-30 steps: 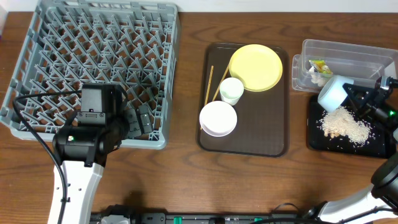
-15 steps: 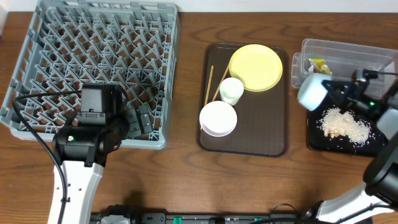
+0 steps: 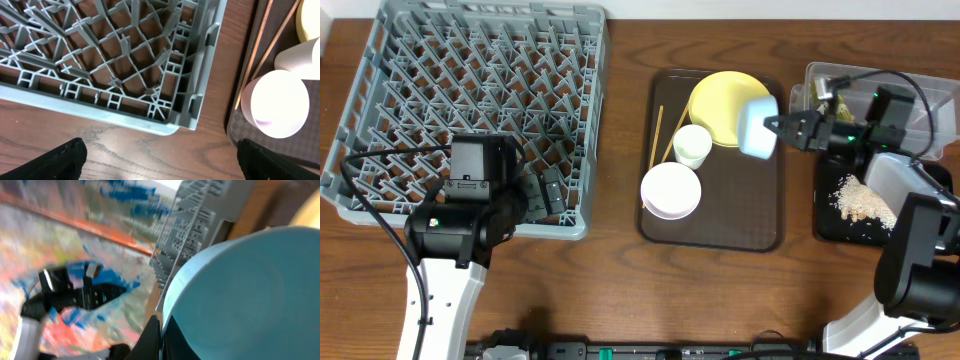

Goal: Sort waste into correct bins and load items into the dishwasher
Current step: 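Carry the emptied light-blue bowl with the right gripper toward the left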

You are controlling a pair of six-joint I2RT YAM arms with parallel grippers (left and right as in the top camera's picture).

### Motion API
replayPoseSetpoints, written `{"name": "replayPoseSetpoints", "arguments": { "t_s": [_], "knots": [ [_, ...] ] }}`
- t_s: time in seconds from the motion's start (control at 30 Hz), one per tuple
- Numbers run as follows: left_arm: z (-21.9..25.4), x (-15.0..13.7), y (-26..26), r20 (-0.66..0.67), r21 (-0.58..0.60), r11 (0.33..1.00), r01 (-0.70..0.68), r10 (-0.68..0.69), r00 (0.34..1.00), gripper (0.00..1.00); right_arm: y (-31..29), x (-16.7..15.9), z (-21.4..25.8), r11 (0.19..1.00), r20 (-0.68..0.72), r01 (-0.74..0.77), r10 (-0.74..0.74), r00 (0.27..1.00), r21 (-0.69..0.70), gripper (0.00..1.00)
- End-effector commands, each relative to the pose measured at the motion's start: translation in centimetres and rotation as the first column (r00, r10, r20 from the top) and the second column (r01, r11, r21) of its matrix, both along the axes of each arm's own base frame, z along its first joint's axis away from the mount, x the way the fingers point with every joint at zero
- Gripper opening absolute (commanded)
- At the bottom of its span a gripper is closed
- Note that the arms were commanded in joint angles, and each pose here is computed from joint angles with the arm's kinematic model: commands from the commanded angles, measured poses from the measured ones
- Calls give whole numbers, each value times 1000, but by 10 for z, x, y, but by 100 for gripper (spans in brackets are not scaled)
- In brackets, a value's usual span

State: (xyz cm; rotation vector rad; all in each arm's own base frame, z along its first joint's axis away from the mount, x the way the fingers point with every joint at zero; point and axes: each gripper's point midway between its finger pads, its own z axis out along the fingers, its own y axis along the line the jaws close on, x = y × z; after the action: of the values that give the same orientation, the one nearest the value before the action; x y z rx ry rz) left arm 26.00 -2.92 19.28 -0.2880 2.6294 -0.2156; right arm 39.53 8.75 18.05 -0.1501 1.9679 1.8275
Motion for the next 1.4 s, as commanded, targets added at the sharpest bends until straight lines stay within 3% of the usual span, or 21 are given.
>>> {"name": "replayPoseSetpoints", "arguments": {
  "t_s": [0.0,0.33,0.57,0.97,1.37],
  "knots": [
    [7,3,3,19,11,1000,-10,9,1000,99,20,-8,29,997,56,-72,71,996,4,1],
    [7,3,3,19,11,1000,-10,10,1000,99,45,-6,64,991,109,-133,132,985,-5,1],
    [7,2,3,18,11,1000,-10,9,1000,98,42,7,97,999,188,-53,52,981,2,1],
    [6,2,3,14,11,1000,-10,9,1000,99,30,36,93,994,49,100,-102,994,49,1],
    [6,1,3,11,11,1000,-10,9,1000,99,14,67,126,967,122,243,-251,960,77,1]
  ]
}}
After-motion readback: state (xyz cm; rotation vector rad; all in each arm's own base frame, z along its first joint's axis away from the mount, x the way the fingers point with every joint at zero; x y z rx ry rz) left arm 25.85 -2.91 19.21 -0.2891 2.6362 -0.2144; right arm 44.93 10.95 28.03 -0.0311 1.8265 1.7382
